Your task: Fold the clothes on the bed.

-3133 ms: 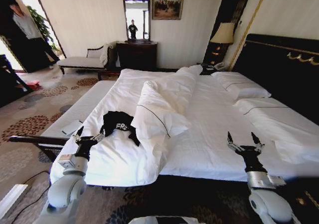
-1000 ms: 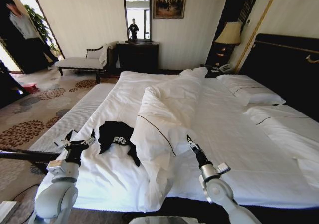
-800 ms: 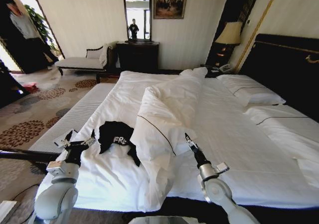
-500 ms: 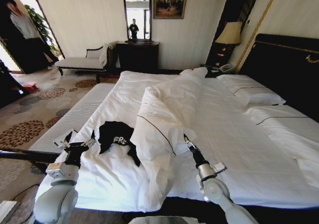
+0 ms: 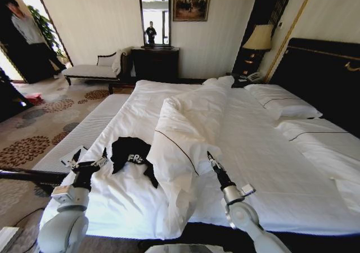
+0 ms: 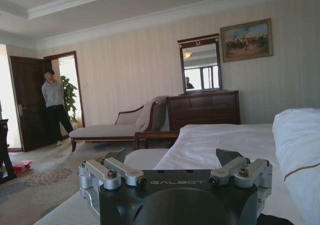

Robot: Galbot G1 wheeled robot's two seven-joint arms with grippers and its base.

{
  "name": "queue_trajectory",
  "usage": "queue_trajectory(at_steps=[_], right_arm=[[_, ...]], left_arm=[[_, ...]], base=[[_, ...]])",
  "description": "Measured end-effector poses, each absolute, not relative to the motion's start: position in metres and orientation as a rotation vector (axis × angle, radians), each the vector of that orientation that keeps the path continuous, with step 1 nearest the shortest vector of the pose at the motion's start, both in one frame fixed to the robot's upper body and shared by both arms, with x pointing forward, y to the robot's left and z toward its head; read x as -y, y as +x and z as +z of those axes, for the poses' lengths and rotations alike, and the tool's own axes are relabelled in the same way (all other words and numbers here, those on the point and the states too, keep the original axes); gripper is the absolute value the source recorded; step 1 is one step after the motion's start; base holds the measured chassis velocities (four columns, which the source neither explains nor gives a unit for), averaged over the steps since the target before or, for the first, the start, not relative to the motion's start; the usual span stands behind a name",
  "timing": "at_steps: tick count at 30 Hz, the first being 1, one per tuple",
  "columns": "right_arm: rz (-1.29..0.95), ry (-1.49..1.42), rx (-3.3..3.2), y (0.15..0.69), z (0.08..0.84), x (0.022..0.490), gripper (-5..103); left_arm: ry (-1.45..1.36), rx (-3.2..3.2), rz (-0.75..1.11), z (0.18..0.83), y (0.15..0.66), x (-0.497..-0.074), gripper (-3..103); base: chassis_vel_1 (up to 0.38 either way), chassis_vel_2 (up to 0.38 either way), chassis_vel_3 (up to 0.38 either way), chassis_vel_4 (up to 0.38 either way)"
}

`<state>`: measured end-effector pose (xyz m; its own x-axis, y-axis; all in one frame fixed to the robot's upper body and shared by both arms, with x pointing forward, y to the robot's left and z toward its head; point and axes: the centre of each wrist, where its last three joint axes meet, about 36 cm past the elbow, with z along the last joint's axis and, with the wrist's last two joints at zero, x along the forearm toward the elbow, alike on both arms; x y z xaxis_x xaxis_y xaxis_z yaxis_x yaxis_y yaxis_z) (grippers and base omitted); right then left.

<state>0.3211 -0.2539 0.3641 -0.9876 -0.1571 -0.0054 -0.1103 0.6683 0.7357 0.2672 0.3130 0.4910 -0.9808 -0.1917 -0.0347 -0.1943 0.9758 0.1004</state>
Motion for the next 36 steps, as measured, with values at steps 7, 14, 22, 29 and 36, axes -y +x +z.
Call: queue_trajectory(at_steps=[7, 14, 22, 29, 36], right_arm=[[-1.226, 0.206, 2.836, 0.320, 0.362, 0.253, 26], [-1.292, 0.153, 2.879, 0.315, 0.373, 0.252, 2], [-1.488, -0.064, 2.959, 0.290, 0.411, 0.258, 0], [-1.602, -0.352, 3.006, 0.275, 0.440, 0.282, 0], [-1.647, -0.471, 3.053, 0.269, 0.457, 0.293, 0]], left_arm=[[-0.306, -3.095, 0.164, 0.491, 0.268, -0.314, 100], [-0.306, -3.091, 0.156, 0.490, 0.271, -0.314, 100], [-0.293, -3.078, 0.114, 0.490, 0.279, -0.312, 100], [-0.293, -3.075, 0.077, 0.483, 0.294, -0.313, 100], [-0.317, -3.075, 0.054, 0.478, 0.296, -0.313, 100]], base=[[0.000, 0.000, 0.000, 0.000], [0.000, 0.000, 0.000, 0.000], [0.000, 0.000, 0.000, 0.000], [0.000, 0.000, 0.000, 0.000], [0.000, 0.000, 0.000, 0.000]])
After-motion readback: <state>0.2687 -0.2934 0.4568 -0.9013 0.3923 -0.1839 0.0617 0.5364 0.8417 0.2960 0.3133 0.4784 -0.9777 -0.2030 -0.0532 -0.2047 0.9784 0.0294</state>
